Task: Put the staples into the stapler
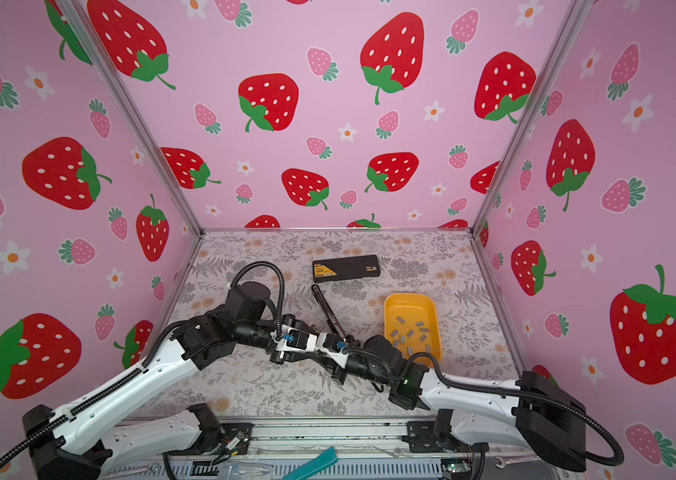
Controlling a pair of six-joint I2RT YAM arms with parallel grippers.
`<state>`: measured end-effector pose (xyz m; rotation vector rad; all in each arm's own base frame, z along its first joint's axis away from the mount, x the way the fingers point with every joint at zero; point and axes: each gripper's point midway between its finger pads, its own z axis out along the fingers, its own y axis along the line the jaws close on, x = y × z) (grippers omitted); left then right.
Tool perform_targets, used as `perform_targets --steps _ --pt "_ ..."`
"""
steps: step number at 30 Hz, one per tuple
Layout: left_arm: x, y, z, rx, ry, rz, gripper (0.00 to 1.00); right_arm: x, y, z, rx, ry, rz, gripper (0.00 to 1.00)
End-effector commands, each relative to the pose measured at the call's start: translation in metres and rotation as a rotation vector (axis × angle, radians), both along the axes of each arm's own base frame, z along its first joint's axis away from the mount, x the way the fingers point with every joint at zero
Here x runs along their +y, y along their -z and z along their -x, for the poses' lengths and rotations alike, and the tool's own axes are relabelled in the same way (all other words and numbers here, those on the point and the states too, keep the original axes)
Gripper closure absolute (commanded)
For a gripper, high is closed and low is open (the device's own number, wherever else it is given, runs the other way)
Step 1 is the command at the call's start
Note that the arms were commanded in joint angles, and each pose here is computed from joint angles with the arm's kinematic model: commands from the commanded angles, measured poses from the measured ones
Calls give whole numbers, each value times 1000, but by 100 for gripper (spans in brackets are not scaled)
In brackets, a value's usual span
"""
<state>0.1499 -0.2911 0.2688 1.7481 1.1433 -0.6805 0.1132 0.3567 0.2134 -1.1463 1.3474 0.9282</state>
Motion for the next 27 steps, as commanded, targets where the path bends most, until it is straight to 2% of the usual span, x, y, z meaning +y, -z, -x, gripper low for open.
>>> perform_targets --steps 1,4,7,8,10,12,14,18,21,24,27 --pt "0 -25 -21 -60 -125 85 43 1 -12 -9 37 50 -34 100" --pt "9 -37 -49 -79 -305 112 38 1 -11 -12 45 68 -33 100" --pt "28 -56 -91 -84 -597 190 33 -1 -10 -27 92 161 -37 100" --pt "44 -64 -110 -49 -764 232 32 -2 -9 -34 118 202 -29 100" --pt "86 -71 -141 54 -1113 300 21 -4 -8 -44 172 269 -21 100" --pt "118 -64 -151 201 -1315 342 8 -4 -3 -55 257 350 -7 100" --pt "130 -45 -154 315 -1394 385 1 3 8 -58 297 367 56 100" --pt "142 6 -158 428 -1473 452 1 17 50 -61 402 402 221 100" --pt "163 51 -162 407 -1587 451 1 23 86 -54 469 426 344 100" --pt "184 89 -162 273 -1649 445 1 25 110 -46 482 448 411 100" --pt "210 88 -161 252 -1725 486 1 28 122 -41 497 463 477 100"
